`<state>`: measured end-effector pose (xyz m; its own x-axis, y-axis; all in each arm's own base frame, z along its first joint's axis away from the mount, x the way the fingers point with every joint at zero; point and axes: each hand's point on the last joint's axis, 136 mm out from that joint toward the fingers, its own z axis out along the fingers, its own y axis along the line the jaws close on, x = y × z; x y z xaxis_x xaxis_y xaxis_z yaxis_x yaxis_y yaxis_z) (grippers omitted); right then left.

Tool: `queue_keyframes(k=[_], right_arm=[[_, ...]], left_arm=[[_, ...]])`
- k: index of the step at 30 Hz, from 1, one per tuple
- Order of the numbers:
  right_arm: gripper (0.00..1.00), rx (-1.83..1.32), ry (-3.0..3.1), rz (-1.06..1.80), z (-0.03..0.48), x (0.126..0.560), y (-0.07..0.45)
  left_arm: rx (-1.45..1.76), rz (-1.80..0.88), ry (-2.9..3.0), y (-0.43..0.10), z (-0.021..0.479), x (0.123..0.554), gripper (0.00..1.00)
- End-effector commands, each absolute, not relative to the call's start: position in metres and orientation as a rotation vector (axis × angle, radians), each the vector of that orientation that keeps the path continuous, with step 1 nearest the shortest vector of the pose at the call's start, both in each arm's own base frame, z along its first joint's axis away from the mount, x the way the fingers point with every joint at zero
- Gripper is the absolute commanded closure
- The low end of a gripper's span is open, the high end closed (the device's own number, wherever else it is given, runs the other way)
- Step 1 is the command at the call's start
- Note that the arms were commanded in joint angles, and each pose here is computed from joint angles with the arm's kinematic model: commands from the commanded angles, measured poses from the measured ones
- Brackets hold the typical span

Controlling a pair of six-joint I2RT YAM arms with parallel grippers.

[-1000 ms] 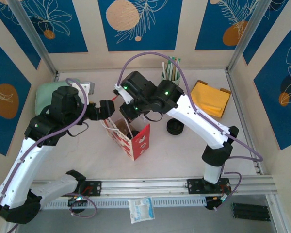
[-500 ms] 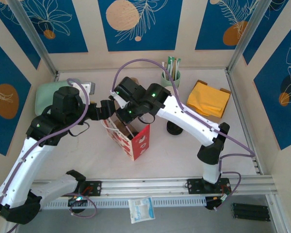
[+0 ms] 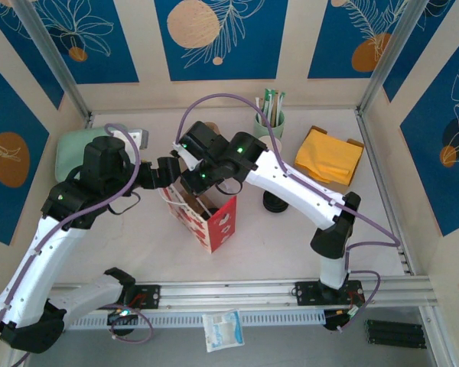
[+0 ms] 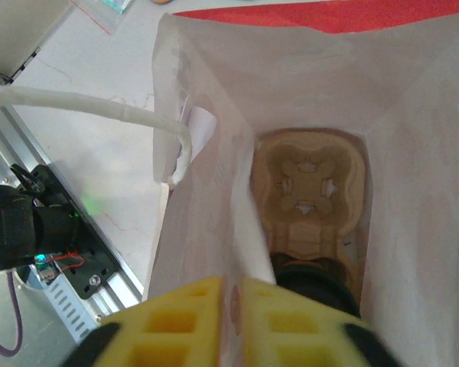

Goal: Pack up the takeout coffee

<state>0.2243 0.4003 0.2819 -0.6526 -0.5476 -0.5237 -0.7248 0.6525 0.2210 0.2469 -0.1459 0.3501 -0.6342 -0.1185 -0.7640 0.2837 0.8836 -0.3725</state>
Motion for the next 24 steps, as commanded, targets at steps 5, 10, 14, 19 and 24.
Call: queue_keyframes(k=[5, 10, 14, 19, 24], right_arm=[[0.74, -1.003, 2.496, 0.594, 0.268, 0.224, 0.407], [0.73, -0.988, 2.47, 0.618, 0.284, 0.223, 0.406], [0.66, -0.966, 2.426, 0.643, 0.307, 0.221, 0.401], [0.55, -0.923, 2.357, 0.671, 0.341, 0.218, 0.387], [0.44, -0.859, 2.311, 0.706, 0.366, 0.221, 0.372]], left_arm=[[0.119, -0.663, 2.115, -0.153, 0.368, 0.247, 0.01], [0.118, -0.663, 2.106, -0.152, 0.372, 0.246, 0.01], [0.119, -0.662, 2.099, -0.152, 0.375, 0.246, 0.01], [0.121, -0.671, 2.087, -0.153, 0.38, 0.248, 0.01], [0.137, -0.692, 2.078, -0.16, 0.388, 0.253, 0.01]])
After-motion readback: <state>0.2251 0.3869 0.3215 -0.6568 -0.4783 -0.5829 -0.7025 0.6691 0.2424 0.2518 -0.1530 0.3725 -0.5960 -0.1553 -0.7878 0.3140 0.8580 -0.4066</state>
